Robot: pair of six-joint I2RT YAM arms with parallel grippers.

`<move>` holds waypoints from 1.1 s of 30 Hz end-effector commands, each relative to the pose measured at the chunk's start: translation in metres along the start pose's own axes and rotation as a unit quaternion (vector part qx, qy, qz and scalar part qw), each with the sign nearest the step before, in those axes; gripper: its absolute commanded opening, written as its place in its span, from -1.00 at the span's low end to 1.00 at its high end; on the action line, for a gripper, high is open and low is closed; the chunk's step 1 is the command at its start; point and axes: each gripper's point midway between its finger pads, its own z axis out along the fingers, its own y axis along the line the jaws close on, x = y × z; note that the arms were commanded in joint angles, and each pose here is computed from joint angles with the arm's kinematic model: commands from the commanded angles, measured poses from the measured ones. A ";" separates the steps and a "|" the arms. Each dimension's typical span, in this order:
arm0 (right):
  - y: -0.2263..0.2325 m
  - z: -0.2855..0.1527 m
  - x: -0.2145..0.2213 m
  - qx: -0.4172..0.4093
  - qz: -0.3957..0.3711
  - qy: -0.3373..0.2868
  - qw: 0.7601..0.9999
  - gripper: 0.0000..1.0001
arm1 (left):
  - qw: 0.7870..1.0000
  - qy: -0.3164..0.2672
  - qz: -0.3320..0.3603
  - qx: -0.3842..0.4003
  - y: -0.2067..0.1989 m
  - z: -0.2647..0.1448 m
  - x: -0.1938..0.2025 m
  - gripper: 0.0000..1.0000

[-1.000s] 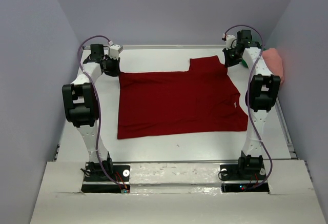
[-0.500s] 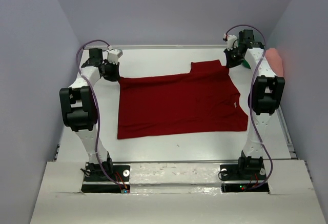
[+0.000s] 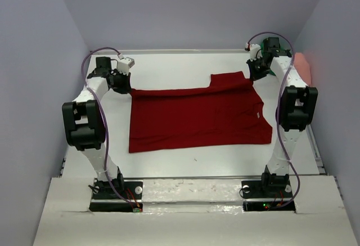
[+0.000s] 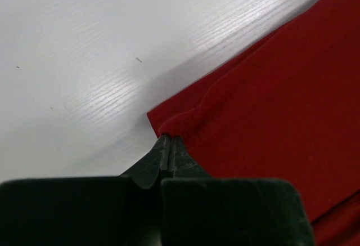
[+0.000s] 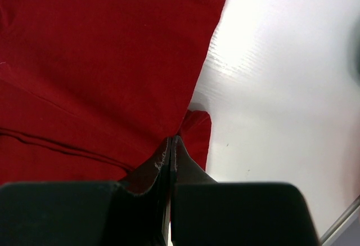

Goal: Fold and stack the t-shirts
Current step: Fold the other side of the tshirt into a rectangle

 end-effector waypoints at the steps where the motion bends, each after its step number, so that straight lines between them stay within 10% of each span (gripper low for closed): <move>1: 0.001 -0.026 -0.013 0.021 -0.024 -0.027 0.999 -1.00 | 1.000 -0.022 0.020 0.001 -0.007 -0.022 -0.009 -1.00; 33: 0.028 -0.009 0.063 -0.016 -0.027 0.049 0.998 -1.00 | 1.000 0.010 0.017 -0.001 -0.017 -0.018 0.043 -1.00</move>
